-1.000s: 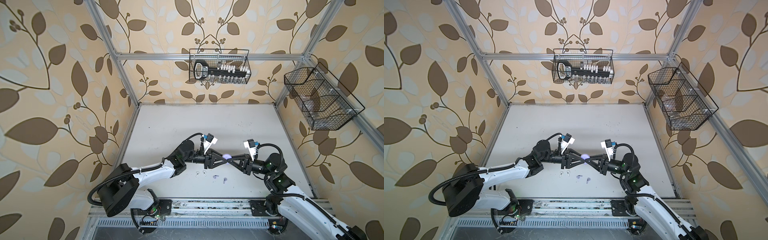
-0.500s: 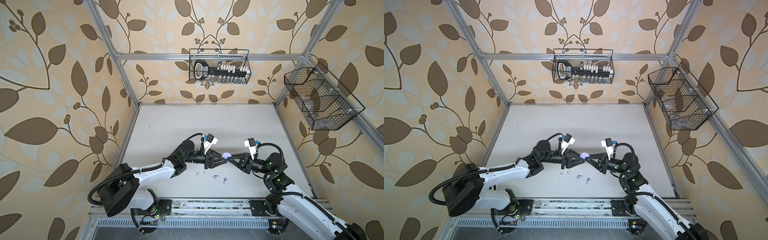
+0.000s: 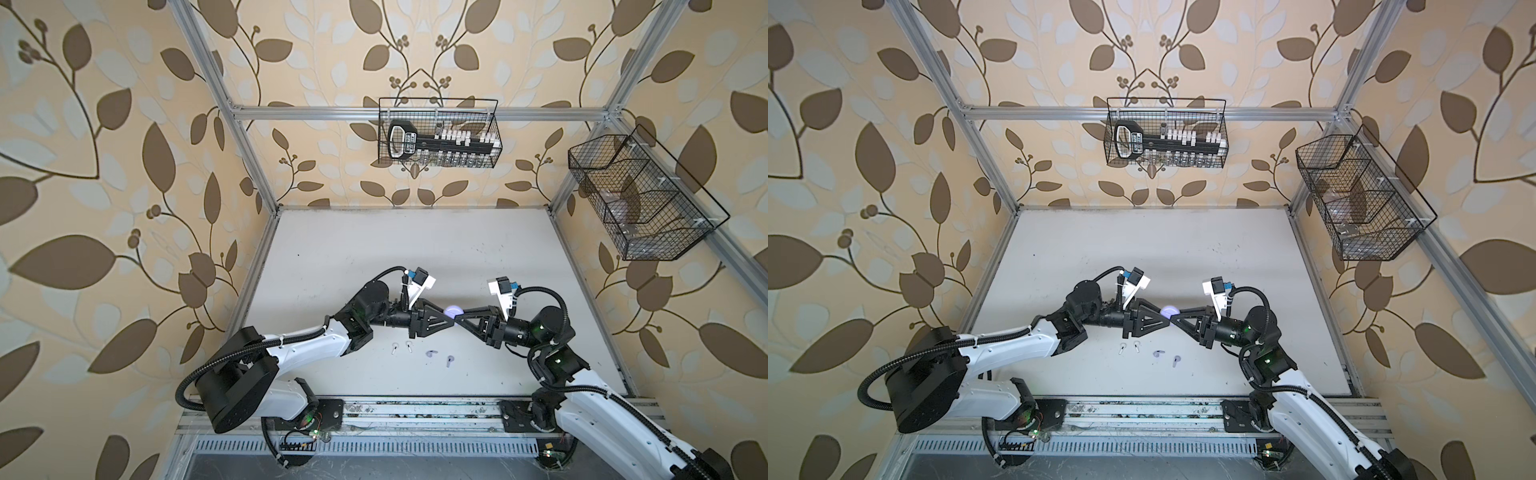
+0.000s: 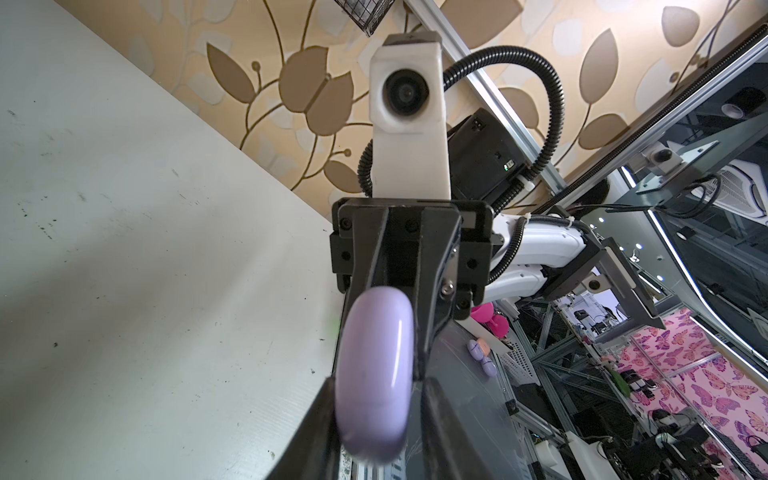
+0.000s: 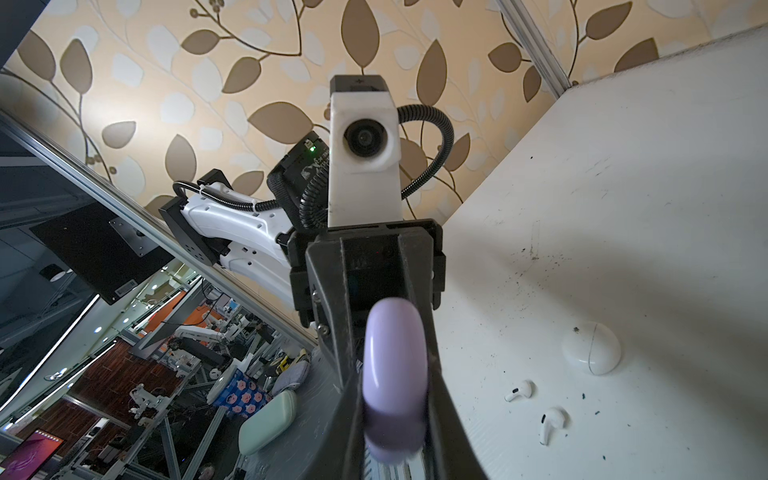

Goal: Insert the wireless bluetooth earbuds into the charging case
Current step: 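Close the right gripper on the lavender case held by the left gripper, then pull the right gripper away to flip open the lavender case lid, then move the right gripper over the lavender earbuds on the table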

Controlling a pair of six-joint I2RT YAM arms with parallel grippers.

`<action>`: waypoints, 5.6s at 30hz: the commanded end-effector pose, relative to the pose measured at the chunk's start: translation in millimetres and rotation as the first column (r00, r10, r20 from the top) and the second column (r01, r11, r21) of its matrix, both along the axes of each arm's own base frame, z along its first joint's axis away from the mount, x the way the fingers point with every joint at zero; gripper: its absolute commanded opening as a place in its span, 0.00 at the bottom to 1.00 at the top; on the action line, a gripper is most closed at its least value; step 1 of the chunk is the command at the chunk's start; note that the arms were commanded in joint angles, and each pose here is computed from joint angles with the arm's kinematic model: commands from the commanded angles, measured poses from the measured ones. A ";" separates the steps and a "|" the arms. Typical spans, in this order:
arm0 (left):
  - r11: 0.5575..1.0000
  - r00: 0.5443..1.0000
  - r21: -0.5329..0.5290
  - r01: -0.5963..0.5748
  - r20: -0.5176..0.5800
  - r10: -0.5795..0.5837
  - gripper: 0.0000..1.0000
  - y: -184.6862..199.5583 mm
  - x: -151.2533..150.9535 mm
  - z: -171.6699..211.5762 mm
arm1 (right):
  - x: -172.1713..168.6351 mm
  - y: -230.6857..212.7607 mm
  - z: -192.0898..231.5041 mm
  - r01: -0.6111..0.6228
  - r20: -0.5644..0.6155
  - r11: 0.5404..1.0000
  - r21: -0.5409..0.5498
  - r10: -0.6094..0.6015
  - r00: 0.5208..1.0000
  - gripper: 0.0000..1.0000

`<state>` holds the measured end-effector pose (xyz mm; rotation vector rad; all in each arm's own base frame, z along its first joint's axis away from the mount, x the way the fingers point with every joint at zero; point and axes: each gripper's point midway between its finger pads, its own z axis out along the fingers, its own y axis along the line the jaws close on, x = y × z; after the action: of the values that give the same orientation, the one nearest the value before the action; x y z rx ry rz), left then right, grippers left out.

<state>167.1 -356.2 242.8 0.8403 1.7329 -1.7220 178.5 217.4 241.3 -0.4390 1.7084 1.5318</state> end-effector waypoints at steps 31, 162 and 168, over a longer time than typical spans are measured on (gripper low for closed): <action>0.997 0.995 -0.067 0.029 0.098 -0.022 0.11 -7.6 0.1 18.9 | 2.8 -1.6 -12.5 0.026 -0.015 0.999 -0.042 -0.026 1.000 0.32; 0.913 0.828 0.193 -0.361 0.517 0.218 0.00 27.4 12.9 -61.0 | 30.3 -57.1 -96.5 0.362 -0.147 0.619 -0.697 -0.618 0.772 0.40; 0.923 0.822 0.176 -0.343 0.531 0.205 0.00 30.7 1.7 -58.9 | 16.9 -45.6 -116.6 0.300 -0.164 0.597 -0.744 -0.598 0.785 0.40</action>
<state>167.1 -329.6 174.2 0.9988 1.6790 -1.0046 202.7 176.5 141.8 -0.0177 2.4203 0.6277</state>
